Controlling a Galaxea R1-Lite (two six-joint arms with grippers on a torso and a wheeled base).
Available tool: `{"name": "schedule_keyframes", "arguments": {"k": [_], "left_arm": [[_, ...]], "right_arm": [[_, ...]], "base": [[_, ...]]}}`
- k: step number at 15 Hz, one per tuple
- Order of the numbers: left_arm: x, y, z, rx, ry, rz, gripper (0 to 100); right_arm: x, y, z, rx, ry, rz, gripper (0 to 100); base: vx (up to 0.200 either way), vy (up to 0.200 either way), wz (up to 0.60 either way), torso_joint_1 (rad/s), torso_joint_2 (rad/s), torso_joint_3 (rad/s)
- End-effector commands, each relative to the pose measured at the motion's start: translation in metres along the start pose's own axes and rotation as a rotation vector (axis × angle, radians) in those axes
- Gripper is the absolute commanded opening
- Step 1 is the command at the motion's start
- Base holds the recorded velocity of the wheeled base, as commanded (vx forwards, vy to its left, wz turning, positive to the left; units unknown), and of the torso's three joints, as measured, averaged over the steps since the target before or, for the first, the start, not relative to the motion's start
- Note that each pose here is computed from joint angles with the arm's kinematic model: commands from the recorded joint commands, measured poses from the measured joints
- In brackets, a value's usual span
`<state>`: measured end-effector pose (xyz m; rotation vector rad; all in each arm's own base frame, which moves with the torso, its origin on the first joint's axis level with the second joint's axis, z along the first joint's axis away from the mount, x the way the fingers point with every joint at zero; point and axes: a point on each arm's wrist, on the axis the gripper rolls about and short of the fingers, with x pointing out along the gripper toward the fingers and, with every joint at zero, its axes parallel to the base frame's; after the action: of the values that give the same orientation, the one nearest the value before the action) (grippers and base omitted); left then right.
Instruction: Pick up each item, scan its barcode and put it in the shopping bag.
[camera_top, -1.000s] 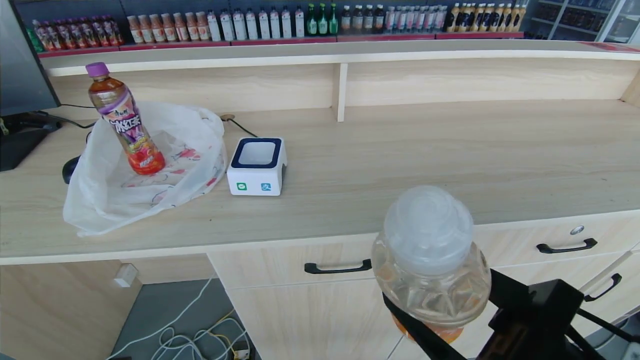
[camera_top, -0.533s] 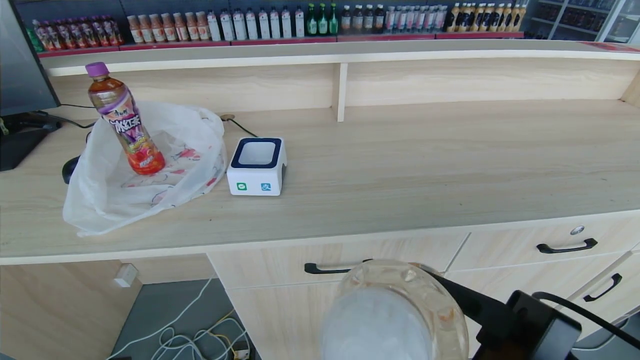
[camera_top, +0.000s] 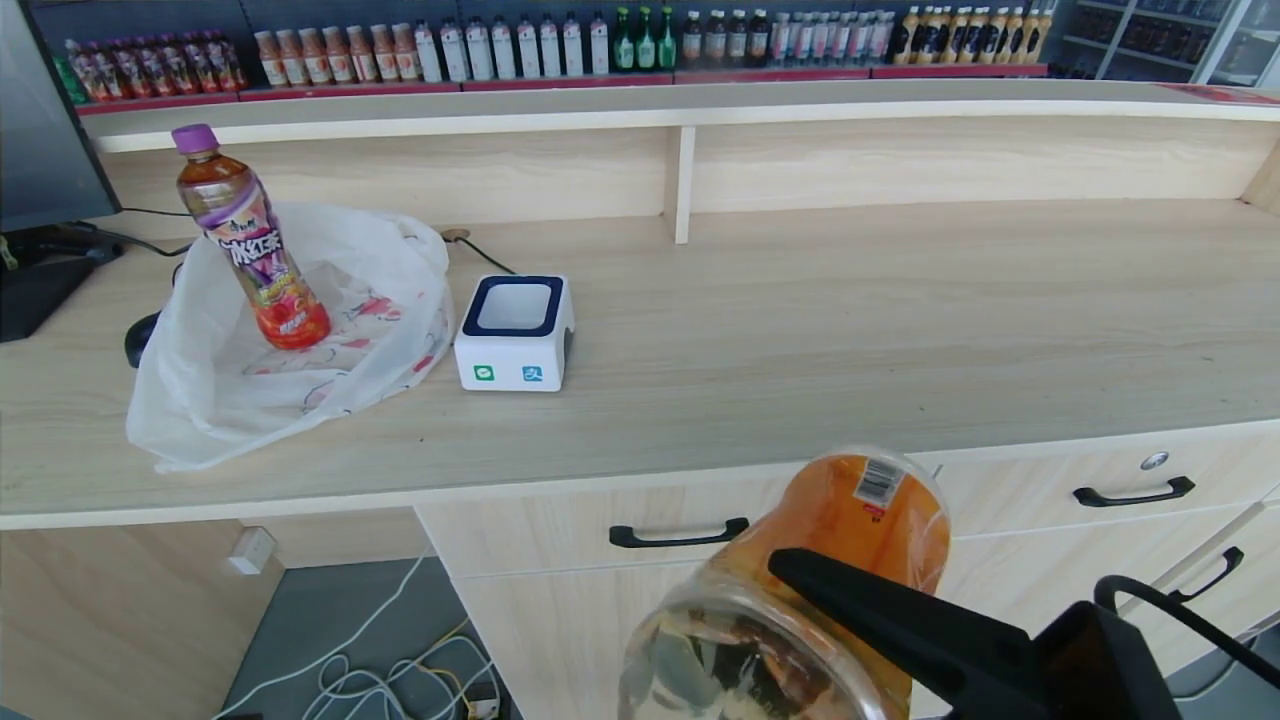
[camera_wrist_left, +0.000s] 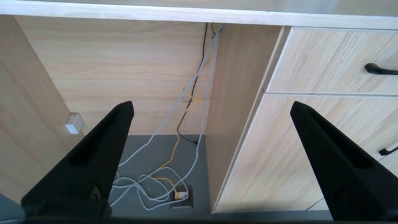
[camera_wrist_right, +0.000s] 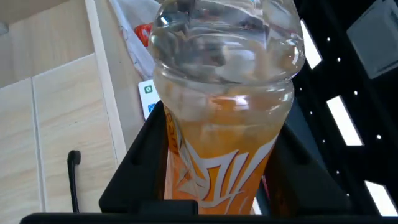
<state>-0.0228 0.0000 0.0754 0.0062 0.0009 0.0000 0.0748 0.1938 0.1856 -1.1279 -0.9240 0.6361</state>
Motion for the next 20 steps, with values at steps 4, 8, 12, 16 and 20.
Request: {"name": "schedule_keyframes", "arguments": {"k": [4,8,12,16,20], "left_arm": [[0.000,0.000,0.000,0.000,0.002,0.000,100],[0.000,0.000,0.000,0.000,0.001,0.000,100],[0.000,0.000,0.000,0.000,-0.001,0.000,100],[0.000,0.000,0.000,0.000,0.001,0.000,100],[0.000,0.000,0.000,0.000,0.002,0.000,100]], "right_arm": [[-0.013,-0.001,0.022,-0.137,-0.113,0.003,0],[-0.016,0.001,0.025,-0.180,-0.125,0.010,0],[-0.019,0.001,0.021,-0.282,-0.113,0.009,0],[-0.019,-0.002,0.021,-0.344,-0.113,-0.007,0],[-0.017,-0.008,0.021,-0.395,-0.106,-0.036,0]], "base": [[0.000,0.000,0.00,0.000,0.00,0.000],[0.000,0.000,0.00,0.000,0.00,0.000],[0.000,0.000,0.00,0.000,0.00,0.000],[0.000,0.000,0.00,0.000,0.00,0.000],[0.000,0.000,0.00,0.000,0.00,0.000]]}}
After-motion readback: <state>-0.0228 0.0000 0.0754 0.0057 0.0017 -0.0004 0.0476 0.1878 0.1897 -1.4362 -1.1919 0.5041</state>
